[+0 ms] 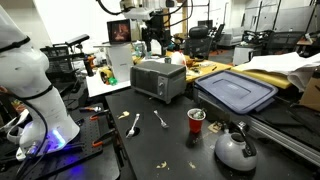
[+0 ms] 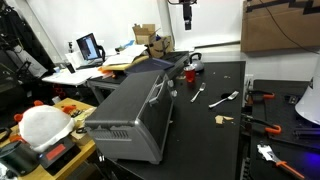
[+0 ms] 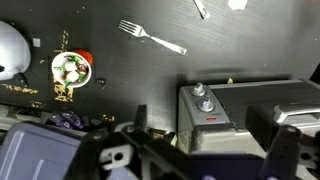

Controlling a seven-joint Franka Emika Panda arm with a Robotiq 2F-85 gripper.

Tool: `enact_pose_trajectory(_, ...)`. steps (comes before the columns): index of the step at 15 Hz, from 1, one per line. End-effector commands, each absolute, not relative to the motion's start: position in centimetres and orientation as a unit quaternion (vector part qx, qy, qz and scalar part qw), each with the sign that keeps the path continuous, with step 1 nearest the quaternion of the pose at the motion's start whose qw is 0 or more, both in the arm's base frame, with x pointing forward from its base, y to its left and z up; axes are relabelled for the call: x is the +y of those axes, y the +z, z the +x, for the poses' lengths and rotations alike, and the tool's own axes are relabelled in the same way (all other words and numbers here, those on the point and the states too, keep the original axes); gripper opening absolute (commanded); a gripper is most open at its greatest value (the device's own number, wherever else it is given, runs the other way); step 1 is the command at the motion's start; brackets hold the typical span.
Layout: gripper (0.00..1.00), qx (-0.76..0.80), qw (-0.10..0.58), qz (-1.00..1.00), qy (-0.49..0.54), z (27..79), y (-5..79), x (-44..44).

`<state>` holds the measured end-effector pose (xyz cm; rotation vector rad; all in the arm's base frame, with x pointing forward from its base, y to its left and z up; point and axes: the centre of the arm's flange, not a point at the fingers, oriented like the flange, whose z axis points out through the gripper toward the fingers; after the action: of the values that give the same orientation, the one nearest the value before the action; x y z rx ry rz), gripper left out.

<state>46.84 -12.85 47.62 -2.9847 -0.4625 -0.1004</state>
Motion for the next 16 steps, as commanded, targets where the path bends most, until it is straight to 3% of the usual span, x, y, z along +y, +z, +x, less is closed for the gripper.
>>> enact_pose_trajectory(1,1.0,-0.162,0.07,-0.984,-0.036,46.7,46.5,-11.6)
enact_pose_trajectory(16,1.0,-0.178,0.073,-0.981,-0.006,46.6,41.7,-9.3)
